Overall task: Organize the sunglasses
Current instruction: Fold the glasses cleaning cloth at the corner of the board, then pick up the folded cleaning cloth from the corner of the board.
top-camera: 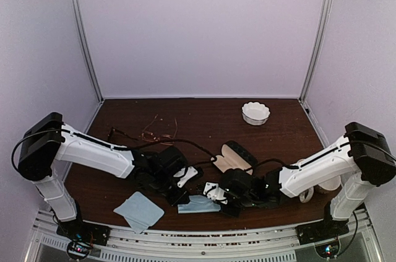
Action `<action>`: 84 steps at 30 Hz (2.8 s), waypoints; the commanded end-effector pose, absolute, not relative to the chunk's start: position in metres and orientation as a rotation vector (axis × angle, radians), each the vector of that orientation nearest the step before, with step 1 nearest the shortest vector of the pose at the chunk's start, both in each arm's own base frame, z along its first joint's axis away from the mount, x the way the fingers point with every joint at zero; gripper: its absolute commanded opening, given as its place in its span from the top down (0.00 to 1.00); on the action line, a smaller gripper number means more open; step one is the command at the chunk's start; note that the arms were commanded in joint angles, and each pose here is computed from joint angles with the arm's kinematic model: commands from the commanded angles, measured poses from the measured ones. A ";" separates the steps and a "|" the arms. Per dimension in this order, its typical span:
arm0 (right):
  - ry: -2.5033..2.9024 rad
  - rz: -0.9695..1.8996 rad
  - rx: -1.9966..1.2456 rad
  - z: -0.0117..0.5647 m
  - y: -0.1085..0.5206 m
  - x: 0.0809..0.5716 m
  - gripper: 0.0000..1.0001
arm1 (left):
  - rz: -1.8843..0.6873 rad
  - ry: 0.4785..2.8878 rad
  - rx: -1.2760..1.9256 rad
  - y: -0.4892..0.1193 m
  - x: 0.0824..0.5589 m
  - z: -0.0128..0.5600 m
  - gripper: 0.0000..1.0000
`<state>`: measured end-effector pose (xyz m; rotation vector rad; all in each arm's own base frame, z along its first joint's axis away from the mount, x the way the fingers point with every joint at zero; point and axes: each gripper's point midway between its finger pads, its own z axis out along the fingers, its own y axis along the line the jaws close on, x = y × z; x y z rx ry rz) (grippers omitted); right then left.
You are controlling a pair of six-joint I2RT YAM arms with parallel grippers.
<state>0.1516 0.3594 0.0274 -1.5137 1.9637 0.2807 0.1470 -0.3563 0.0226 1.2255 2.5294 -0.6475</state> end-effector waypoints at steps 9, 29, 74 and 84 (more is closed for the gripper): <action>1.985 0.247 -1.480 0.025 0.364 0.161 1.00 | -0.619 2.544 1.201 -0.359 0.155 0.021 1.00; 1.988 0.199 -1.425 0.035 0.365 0.172 0.82 | -0.548 2.562 1.157 -0.355 0.163 0.024 0.83; 1.568 0.170 -0.700 0.285 0.282 0.218 0.00 | -0.067 1.954 0.569 -0.216 0.232 0.285 0.02; 1.611 0.249 -0.885 0.246 0.288 0.200 0.00 | -0.225 2.035 0.752 -0.238 0.207 0.241 0.07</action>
